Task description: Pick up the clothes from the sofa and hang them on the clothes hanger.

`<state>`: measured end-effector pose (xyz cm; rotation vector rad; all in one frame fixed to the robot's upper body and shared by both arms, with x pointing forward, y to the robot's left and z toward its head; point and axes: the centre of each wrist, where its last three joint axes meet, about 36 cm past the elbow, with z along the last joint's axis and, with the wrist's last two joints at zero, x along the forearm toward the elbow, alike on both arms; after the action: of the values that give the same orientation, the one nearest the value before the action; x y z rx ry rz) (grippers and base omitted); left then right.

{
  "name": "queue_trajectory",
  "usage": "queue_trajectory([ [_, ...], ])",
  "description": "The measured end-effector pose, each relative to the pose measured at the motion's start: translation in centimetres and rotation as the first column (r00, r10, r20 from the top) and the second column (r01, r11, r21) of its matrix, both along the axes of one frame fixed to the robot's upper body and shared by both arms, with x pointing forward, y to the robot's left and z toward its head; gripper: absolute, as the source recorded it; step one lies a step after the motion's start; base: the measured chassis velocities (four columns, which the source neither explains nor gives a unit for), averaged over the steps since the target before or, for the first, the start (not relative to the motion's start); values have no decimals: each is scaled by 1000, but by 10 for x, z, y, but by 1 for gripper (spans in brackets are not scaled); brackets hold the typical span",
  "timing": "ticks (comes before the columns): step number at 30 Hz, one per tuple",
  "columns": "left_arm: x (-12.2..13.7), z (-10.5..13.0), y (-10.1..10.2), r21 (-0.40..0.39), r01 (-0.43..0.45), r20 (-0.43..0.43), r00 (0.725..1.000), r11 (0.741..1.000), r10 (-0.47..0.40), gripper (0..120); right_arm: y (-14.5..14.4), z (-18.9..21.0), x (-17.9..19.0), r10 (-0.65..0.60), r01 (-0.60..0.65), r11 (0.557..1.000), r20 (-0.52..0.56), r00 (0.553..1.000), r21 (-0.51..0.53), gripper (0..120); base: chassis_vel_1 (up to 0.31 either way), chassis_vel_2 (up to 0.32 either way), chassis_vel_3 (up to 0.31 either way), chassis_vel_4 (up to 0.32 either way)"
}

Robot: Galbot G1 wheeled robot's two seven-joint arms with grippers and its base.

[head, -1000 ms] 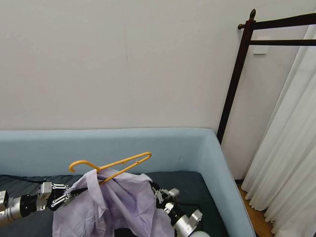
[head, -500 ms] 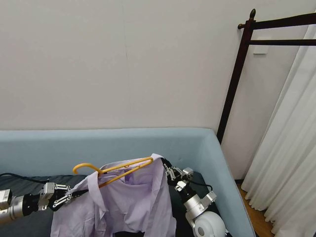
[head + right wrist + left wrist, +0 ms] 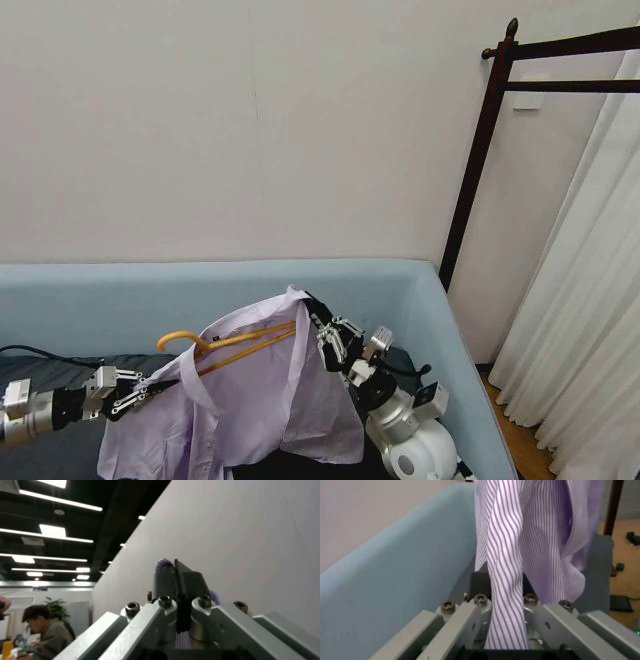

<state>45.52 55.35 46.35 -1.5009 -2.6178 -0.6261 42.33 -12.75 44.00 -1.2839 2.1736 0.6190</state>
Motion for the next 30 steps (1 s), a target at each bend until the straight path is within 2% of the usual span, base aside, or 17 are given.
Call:
queue_trajectory([
  [1, 0, 0, 0, 0, 0, 0, 1000, 1000, 0, 1, 0, 0, 0, 0, 0, 1000, 0, 1000, 0, 0, 0, 0, 0, 0],
  [4, -3, -8, -18, -47, -26, 7, 1000, 999, 27, 1, 11, -17, -11, 83, -81, 996, 34, 996, -49, 0, 0, 0, 0, 0],
  [5, -3, -8, -18, -47, -26, 7, 1000, 999, 27, 1, 11, -17, -11, 83, -81, 996, 34, 996, -49, 0, 0, 0, 0, 0],
  [8, -3, -13, -37, -107, -13, 7, 1000, 994, 14, 1, 17, -42, -16, 122, -113, 984, 61, 991, -135, 0, 0, 0, 0, 0],
  [10, -3, -13, -40, -117, -9, 8, 1000, 993, 10, 1, 17, -46, -17, 125, -115, 982, 63, 990, -152, 0, 0, 0, 0, 0],
  [14, -3, -8, -49, -200, 9, 7, 1000, 980, -8, 1, 13, -81, -19, 186, -148, 936, 92, 978, -319, 0, 0, 0, 0, 0],
  [15, -3, -8, -49, -200, 9, 7, 1000, 980, -8, 1, 13, -81, -19, 186, -148, 936, 92, 978, -319, 0, 0, 0, 0, 0],
  [18, -2, 5, -45, -231, 40, -5, 999, 972, -42, 1, 5, -92, -13, 210, -136, 896, 134, 969, -423, 0, 0, 0, 0, 0],
  [23, 1, 23, -34, -222, 105, -24, 993, 969, -113, 1, 4, -95, -11, 189, -108, 888, 142, 972, -447, 0, 0, 0, 0, 0],
  [25, 2, 38, -25, -192, 139, -38, 988, 971, -149, 1, 5, -96, -12, 139, -61, 892, 144, 980, -449, 0, 0, 0, 0, 0],
  [29, 5, 50, -18, -172, 143, -35, 988, 975, -151, 1, 4, -98, -14, 102, -29, 891, 138, 985, -453, 10, 0, 0, 0, 0],
  [30, 7, 56, -13, -166, 138, -30, 989, 976, -145, 1, 2, -100, -14, 93, -21, 887, 134, 987, -461, 18, 0, 0, 0, 0],
])
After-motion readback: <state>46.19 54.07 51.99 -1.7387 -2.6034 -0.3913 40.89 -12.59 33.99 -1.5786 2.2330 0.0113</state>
